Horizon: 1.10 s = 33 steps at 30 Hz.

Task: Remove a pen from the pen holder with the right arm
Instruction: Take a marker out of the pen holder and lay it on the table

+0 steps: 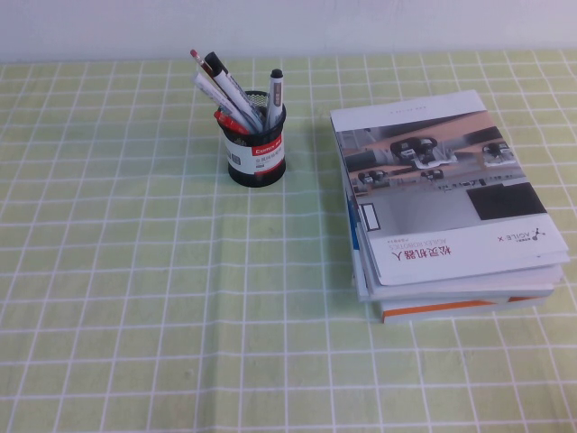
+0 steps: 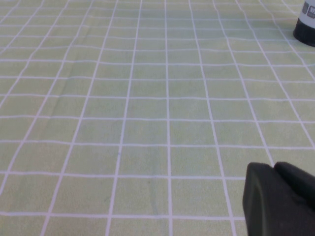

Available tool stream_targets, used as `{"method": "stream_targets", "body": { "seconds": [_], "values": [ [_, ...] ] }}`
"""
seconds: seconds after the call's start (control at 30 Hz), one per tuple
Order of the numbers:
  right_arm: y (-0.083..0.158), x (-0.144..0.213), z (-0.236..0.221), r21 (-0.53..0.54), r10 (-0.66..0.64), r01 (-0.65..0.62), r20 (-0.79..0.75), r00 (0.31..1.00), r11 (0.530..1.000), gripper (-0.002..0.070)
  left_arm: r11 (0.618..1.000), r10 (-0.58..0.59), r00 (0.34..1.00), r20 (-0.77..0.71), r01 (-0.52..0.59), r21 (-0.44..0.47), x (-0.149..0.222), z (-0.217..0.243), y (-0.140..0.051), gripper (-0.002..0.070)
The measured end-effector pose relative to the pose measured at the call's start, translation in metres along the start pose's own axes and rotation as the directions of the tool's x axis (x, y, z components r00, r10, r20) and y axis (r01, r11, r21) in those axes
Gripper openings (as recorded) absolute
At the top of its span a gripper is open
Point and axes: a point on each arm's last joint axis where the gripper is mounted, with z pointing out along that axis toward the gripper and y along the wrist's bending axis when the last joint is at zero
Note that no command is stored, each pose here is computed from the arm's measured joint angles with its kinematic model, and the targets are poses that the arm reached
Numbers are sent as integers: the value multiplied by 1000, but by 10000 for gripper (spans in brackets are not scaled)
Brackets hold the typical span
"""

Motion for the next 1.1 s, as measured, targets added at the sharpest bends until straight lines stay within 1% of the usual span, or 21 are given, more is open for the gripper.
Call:
{"method": "stream_targets", "body": {
  "seconds": [0.5, 0.57, 0.67, 0.83, 0.97, 1.03, 1.1],
  "values": [
    [0, 0, 0, 0, 0, 0, 0, 1000, 1000, -14, 1000, 0, 1000, 0, 0, 0, 0, 0, 0, -5],
    [0, -2, 0, -2, 0, 0, 21, 1000, 1000, -14, 1000, 0, 1000, 0, 0, 0, 0, 0, 0, -5],
    [3, -10, -1, -36, 63, -59, 106, 992, 998, -14, 1000, 0, 1000, 0, 0, 0, 0, 0, 0, -5],
    [5, -23, -3, -107, 221, -201, 230, 948, 974, -14, 1000, 0, 1000, 0, 0, 0, 0, 0, 0, -5],
    [5, -28, -5, -163, 362, -328, 267, 893, 930, -14, 1000, 0, 1000, 0, 0, 0, 0, 0, 0, -5],
    [5, -30, -5, -192, 440, -399, 272, 856, 896, -14, 1000, 0, 1000, 0, 0, 0, 0, 0, 0, -5],
    [5, -31, -5, -205, 473, -430, 275, 837, 879, -14, 1000, 0, 1000, 0, 0, 0, 0, 0, 0, -5]
  ]
}}
